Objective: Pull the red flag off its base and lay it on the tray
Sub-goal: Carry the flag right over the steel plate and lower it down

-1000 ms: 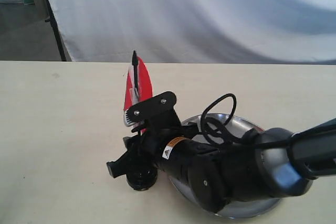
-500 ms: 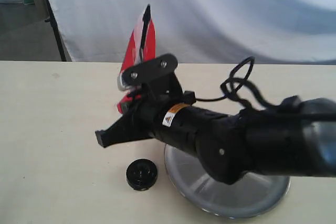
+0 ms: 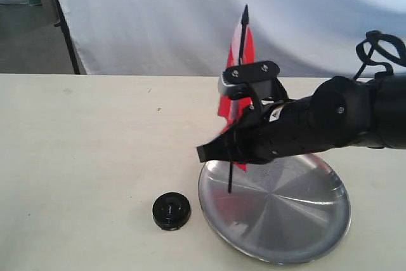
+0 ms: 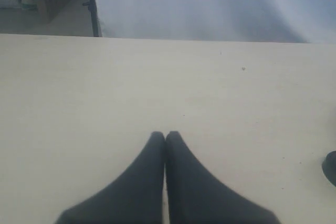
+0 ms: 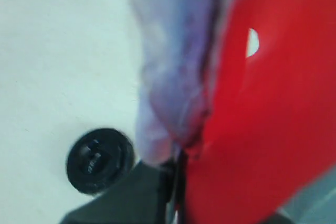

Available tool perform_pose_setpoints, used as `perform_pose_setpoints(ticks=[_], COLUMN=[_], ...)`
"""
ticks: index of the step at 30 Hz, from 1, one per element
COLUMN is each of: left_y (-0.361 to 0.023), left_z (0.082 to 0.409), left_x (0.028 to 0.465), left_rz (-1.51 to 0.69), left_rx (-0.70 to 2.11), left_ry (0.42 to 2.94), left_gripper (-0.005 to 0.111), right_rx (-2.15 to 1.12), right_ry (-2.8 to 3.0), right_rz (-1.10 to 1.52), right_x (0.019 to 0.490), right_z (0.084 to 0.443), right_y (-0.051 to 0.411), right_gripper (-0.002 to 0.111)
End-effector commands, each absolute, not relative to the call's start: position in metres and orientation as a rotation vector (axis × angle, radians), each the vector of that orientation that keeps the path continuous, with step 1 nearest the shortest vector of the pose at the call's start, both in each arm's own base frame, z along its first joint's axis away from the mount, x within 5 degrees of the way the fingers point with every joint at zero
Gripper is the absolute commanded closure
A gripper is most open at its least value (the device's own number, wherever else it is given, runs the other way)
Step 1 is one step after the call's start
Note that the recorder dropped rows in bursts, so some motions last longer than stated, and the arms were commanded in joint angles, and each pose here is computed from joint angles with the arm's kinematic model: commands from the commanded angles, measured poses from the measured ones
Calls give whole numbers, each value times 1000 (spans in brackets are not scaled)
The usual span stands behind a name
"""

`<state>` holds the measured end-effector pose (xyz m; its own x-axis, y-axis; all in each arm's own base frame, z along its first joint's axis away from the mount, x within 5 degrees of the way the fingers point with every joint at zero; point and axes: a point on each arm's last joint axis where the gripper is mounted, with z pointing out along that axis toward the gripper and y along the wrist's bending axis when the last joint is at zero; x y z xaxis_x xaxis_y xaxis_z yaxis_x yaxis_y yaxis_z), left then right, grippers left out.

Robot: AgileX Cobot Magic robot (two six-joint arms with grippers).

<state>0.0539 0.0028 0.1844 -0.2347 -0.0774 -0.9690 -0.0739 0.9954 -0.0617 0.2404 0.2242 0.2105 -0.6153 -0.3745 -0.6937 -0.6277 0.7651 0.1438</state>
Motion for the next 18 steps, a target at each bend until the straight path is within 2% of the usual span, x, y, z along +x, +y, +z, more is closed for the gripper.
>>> perform_pose_setpoints(ticks=[1,18], left_y=[3,3], left_z=[184,184], left_x=[54,54], left_rz=[-2,-2], left_rx=[-112,-112], left_ry=[1806,1806], left_gripper=[107,107], right_rx=[-718,-846], right_ry=[2489,2608], right_rz=[447,328], right_x=[253,259], right_z=[178,121], right_y=[208,208], right_gripper=[109,108])
